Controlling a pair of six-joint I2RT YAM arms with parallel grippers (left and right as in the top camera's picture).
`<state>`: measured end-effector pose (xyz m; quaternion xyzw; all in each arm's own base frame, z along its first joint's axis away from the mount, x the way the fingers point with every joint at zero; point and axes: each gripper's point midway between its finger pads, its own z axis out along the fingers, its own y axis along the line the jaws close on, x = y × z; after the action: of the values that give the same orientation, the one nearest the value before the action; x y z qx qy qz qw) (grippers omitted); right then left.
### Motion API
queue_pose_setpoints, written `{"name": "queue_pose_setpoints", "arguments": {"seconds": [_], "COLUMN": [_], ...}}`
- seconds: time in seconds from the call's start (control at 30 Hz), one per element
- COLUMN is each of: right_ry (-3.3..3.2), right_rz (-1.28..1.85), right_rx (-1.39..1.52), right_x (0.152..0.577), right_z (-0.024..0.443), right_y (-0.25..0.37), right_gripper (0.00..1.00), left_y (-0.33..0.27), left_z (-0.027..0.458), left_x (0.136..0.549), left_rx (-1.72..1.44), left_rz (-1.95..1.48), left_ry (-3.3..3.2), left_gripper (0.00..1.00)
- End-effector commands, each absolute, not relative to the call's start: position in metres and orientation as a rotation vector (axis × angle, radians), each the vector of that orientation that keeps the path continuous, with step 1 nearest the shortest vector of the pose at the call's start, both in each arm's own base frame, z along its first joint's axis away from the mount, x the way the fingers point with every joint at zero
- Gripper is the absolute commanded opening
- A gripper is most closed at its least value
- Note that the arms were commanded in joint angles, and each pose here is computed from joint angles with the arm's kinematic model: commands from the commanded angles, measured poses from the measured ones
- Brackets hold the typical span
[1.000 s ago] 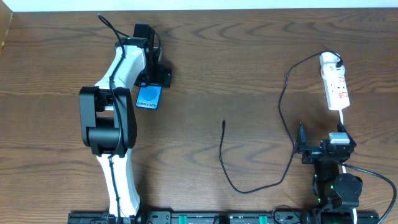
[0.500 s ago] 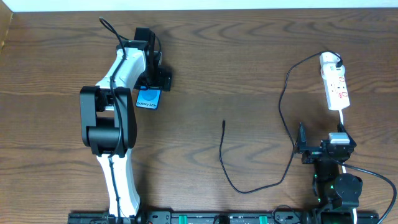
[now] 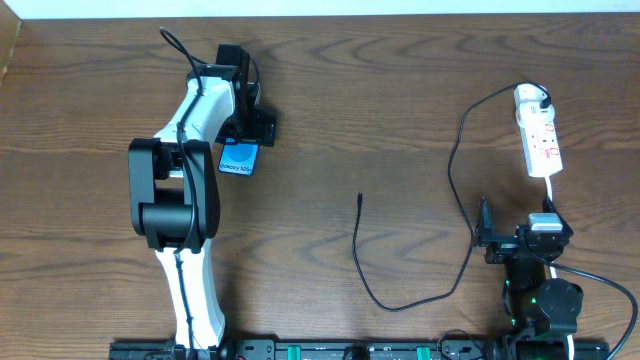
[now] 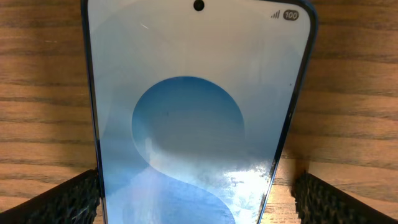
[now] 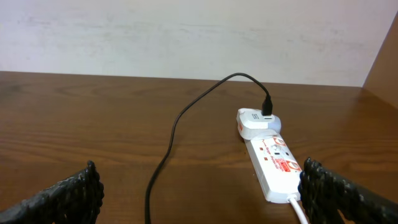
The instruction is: Plug charger to phone and switch on socket
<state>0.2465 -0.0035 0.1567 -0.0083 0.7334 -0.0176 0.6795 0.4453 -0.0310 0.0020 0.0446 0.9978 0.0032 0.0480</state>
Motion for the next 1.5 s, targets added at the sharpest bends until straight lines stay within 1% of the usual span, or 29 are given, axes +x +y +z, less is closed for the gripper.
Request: {"name": "queue_pose_setpoints", "arguments": {"seconds": [0.0, 0.2, 0.87, 1.0, 1.23, 1.47], "right_ry": [1.647, 1.647, 1.647, 1.647, 1.647, 1.647], "right_rz": [-0.057, -0.057, -0.057, -0.058, -0.057, -0.057], "right_rx": [-0.015, -0.015, -0.015, -0.015, -0.015, -0.015], "right_x": [0.2461, 0.2461, 0.2461, 0.2461, 0.2461, 0.2461], "right_z": [0.1563, 0.1563, 0.1563, 0.1563, 0.1563, 0.1563], "right_y": [-0.0064, -0.0064, -0.0064, -0.0064, -0.0063, -0.0063], "right_gripper": [0.99, 0.99, 0.99, 0.99, 0.99, 0.99], "left_y": [-0.0267, -0.0264, -0.0266, -0.0266, -0.0266, -0.0264], "left_z": [-0.0047, -0.0052, -0.0048, -0.0048, -0.0049, -0.005], "left_x": [0.442, 0.4372, 0.4401, 0.4398, 0.4394, 0.4369], "left_rx": [0.15, 0.22, 0.277, 0.277, 0.278, 0.279], "left_rz": [0.031, 0.034, 0.036, 0.035, 0.035, 0.035], "left_ry": [3.062, 3.078, 3.062, 3.063, 3.064, 3.075], "left_gripper": [0.98, 0.98, 0.99, 0.92, 0.91, 0.87]}}
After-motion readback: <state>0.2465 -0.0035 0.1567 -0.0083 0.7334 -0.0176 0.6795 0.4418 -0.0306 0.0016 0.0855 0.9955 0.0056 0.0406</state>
